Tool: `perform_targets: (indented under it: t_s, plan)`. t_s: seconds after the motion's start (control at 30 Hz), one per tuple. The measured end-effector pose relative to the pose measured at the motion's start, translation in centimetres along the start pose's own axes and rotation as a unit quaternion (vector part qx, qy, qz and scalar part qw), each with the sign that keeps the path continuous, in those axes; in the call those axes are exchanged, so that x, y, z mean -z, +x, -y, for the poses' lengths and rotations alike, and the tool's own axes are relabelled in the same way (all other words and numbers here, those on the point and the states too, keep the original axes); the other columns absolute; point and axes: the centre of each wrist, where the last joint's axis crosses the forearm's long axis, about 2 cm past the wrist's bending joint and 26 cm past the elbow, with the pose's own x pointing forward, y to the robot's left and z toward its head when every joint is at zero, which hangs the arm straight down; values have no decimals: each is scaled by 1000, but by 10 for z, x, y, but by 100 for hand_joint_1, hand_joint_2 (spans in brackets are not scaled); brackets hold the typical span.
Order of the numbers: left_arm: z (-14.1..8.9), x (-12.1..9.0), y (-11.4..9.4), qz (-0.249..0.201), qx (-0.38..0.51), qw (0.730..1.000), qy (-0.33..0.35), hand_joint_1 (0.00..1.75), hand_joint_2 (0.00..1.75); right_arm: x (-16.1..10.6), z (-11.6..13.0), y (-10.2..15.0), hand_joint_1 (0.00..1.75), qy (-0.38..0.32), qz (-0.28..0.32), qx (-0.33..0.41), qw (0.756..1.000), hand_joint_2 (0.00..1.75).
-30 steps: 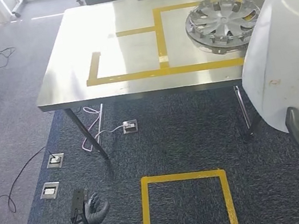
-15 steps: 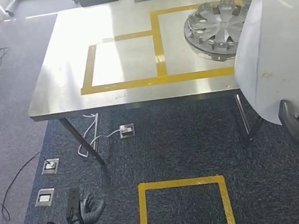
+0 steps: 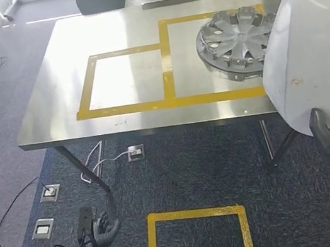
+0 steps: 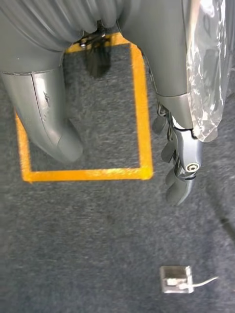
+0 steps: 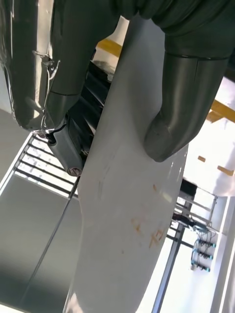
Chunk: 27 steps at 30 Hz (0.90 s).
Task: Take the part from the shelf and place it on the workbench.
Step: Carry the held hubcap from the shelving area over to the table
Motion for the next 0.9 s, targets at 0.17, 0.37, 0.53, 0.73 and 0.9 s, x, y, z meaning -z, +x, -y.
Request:
perform_targets:
  t_s: [0.17, 0.37, 0.53, 0.73, 0.9]
  plan:
    - [0, 0, -1, -1, 1, 1000, -1, 0, 175, 0, 0, -2, 175, 2, -3, 0, 1000, 175]
    - [-2, 0, 1, 0, 4, 1000, -1, 0, 175, 0, 0, -5, 175, 3, -10, -1, 1000, 175]
    - [-2, 2, 4, 1, 6, 1000, -3, 0, 175, -1, 0, -6, 175, 1, -12, -2, 1000, 175]
    - [1, 1, 2, -2, 5, 1000, -6, 0, 175, -7, -2, -9, 175, 0, -23, 1, 1000, 175]
    - [3, 2, 3, -1, 2, 1000, -12, 0, 175, -11, -3, -11, 175, 0, -29, 0, 1000, 175]
